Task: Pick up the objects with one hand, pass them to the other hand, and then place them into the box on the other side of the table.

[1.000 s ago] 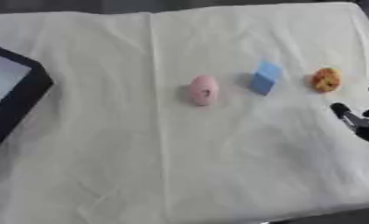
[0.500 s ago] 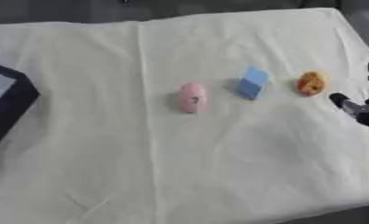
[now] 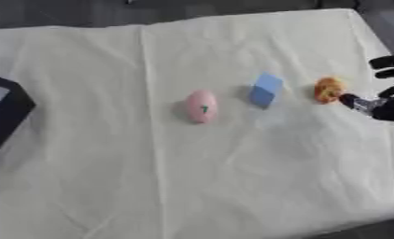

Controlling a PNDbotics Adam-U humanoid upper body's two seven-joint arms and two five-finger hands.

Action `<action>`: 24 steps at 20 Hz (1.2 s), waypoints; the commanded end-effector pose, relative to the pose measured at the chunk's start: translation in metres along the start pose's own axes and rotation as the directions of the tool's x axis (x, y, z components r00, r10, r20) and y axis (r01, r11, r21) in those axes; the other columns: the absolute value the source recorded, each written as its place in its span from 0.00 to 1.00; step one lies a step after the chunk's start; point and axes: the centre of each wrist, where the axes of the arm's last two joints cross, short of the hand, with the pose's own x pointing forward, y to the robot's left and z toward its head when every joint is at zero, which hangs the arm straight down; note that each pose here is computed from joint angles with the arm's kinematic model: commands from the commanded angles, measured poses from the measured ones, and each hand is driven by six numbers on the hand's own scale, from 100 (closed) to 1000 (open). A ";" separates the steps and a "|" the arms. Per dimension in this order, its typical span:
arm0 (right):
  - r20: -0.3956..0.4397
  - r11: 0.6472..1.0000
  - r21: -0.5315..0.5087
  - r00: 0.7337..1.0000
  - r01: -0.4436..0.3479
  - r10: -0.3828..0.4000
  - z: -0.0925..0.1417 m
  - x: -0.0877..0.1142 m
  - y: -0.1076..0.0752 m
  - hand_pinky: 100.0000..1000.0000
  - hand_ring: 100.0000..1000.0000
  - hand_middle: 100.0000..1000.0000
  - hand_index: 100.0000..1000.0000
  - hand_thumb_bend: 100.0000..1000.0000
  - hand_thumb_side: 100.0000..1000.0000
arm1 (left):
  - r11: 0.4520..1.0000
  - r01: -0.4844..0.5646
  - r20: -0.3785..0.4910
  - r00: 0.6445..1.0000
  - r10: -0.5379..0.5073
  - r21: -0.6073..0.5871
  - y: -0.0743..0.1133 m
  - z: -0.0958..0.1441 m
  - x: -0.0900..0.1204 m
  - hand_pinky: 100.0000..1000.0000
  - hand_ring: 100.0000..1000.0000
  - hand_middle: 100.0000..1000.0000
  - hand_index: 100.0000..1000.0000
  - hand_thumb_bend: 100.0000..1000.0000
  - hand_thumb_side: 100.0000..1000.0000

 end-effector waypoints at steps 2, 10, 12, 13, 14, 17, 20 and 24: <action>0.013 0.996 0.025 0.996 -0.083 0.083 -0.008 0.015 -0.015 0.60 0.81 0.76 0.77 0.55 0.14 | 1.000 0.025 0.040 0.999 -0.024 -0.018 0.002 -0.004 0.010 0.88 0.74 0.64 0.76 0.00 0.81; -0.042 0.990 0.022 0.989 -0.143 0.143 -0.012 0.023 -0.022 0.66 0.80 0.75 0.78 0.51 0.13 | 0.999 0.032 0.054 0.998 -0.030 -0.031 0.000 -0.006 0.012 0.88 0.74 0.64 0.76 0.00 0.82; -0.058 0.986 0.008 0.984 -0.166 0.166 -0.012 0.023 -0.023 0.68 0.79 0.75 0.78 0.49 0.12 | 0.999 0.036 0.058 0.998 -0.034 -0.032 0.001 -0.007 0.013 0.88 0.74 0.64 0.76 0.00 0.82; -0.065 0.984 0.001 0.982 -0.178 0.177 -0.012 0.023 -0.023 0.69 0.79 0.75 0.78 0.49 0.12 | 0.999 0.038 0.059 0.998 -0.036 -0.033 0.001 -0.007 0.013 0.88 0.74 0.64 0.76 0.00 0.82; -0.073 0.982 -0.007 0.979 -0.190 0.189 -0.012 0.023 -0.024 0.69 0.80 0.75 0.79 0.48 0.11 | 0.999 0.040 0.059 0.998 -0.038 -0.033 0.001 -0.007 0.013 0.88 0.74 0.64 0.76 0.00 0.82; -0.092 0.975 -0.022 0.971 -0.223 0.220 -0.013 0.024 -0.026 0.72 0.80 0.75 0.79 0.44 0.08 | 0.998 0.045 0.058 0.997 -0.043 -0.033 0.001 -0.006 0.013 0.88 0.74 0.64 0.75 0.00 0.82; -0.119 0.965 -0.034 0.960 -0.260 0.255 -0.013 0.025 -0.028 0.75 0.80 0.76 0.80 0.39 0.02 | 0.998 0.048 0.056 0.997 -0.046 -0.034 0.001 -0.006 0.012 0.88 0.74 0.64 0.75 0.00 0.82; -0.156 0.952 -0.033 0.943 -0.303 0.294 -0.012 0.024 -0.028 0.79 0.81 0.76 0.81 0.34 0.00 | 0.998 0.050 0.059 0.997 -0.048 -0.035 0.001 -0.007 0.013 0.88 0.74 0.64 0.75 0.00 0.82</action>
